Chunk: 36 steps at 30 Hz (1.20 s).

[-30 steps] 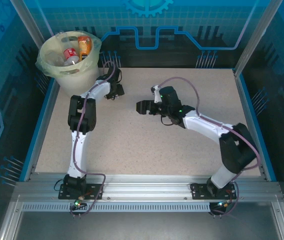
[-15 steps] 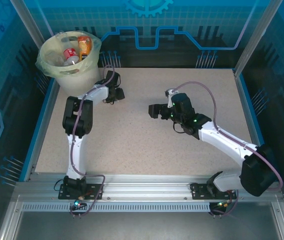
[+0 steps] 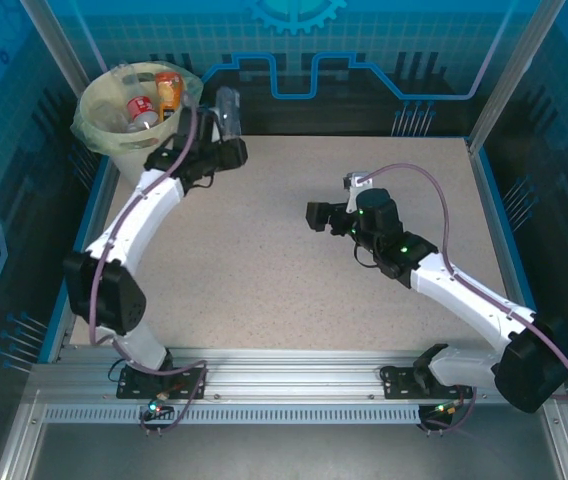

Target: Put the plastic bottles in the bin

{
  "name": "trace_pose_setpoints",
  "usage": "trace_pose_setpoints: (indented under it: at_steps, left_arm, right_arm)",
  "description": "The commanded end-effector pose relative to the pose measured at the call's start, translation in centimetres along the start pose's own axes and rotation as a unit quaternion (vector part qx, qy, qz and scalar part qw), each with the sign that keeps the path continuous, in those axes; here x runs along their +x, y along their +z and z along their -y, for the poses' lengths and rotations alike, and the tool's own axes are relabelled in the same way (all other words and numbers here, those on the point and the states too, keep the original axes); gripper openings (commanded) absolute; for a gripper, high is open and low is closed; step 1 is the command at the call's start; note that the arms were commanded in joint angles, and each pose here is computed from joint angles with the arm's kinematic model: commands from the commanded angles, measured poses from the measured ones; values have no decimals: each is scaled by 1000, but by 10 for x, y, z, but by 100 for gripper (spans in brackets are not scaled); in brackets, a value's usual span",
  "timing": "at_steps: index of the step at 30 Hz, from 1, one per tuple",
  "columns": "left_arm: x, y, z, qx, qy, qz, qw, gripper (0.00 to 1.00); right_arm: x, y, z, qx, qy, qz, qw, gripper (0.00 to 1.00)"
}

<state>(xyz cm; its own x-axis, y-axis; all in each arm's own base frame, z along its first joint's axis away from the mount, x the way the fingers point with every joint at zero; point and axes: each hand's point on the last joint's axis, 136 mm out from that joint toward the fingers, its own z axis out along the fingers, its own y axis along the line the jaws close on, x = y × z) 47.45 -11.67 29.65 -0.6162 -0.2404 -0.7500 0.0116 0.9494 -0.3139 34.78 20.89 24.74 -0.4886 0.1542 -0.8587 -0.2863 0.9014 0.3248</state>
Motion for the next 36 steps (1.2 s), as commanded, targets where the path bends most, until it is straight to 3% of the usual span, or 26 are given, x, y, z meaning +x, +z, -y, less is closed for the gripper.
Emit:
trace_pose_setpoints:
  at_steps: [1,8,12,23,29,33,36]
  left_arm:
    - [-16,-33,-6,-5,13,4,1000,33]
    - [-74,-82,-44,-33,-36,74,996,35]
    - [-104,-94,-89,-71,-88,107,988,37]
    - [-138,-68,-189,-143,-153,103,972,42]
    - [-136,-44,-218,-143,-187,70,969,56]
    - [-139,-43,-214,-131,-188,64,971,79]
    - [-145,-55,-208,-129,-188,76,971,90]
  right_arm:
    - [-9,-3,6,10,3,23,1000,100]
    - [-2,-2,9,13,11,17,1000,100]
    - [10,0,16,22,13,5,1000,100]
    - [25,-1,25,32,14,-4,999,100]
    - [21,-3,26,37,5,-4,999,100]
    - [20,-4,28,43,4,-6,999,100]
    - [20,-5,30,47,6,-6,999,100]
